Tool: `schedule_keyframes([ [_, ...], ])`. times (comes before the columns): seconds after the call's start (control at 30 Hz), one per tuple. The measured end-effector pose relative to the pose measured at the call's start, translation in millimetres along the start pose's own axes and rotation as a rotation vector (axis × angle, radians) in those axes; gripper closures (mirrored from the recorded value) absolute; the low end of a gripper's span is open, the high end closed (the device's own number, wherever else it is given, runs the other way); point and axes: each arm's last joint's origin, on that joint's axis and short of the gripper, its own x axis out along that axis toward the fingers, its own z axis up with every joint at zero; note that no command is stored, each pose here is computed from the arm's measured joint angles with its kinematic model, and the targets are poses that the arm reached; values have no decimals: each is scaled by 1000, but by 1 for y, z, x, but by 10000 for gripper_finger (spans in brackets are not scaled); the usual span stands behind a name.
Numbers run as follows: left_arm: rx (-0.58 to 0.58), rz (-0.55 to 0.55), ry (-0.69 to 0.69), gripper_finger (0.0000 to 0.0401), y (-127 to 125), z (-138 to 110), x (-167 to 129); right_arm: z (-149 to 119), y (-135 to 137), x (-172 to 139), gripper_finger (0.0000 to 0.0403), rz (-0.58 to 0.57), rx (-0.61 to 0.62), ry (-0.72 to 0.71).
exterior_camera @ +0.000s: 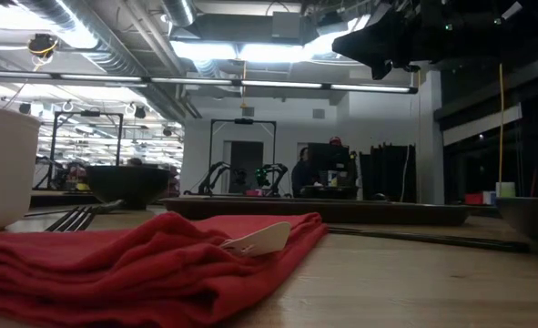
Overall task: Set up tray
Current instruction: Put the white cup on the top left of the brown serving tray
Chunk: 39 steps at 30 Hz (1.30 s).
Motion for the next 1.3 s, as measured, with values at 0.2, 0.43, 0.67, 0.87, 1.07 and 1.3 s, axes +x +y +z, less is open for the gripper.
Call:
schedule_keyframes([
  [0.2, 0, -7, -10, 250, 0, 0, 0, 0, 0, 0, 351, 0, 2, 0],
  [0.43, 0, -7, -11, 287, 0, 0, 0, 0, 0, 0, 351, 0, 2, 0],
  [0.67, 0, -37, -50, 322, -1, 2, 0, 0, 0, 0, 351, 0, 2, 0],
  [0.87, -1, -45, -61, 349, -1, 2, -1, 0, 0, 0, 351, 0, 2, 0],
  [1.07, -1, -47, -65, 361, -1, 2, -1, 0, 0, 0, 351, 0, 16, 0],
  [1.3, 9, -51, -69, 361, -1, 2, -1, 0, 0, 0, 351, 0, 23, 0],
])
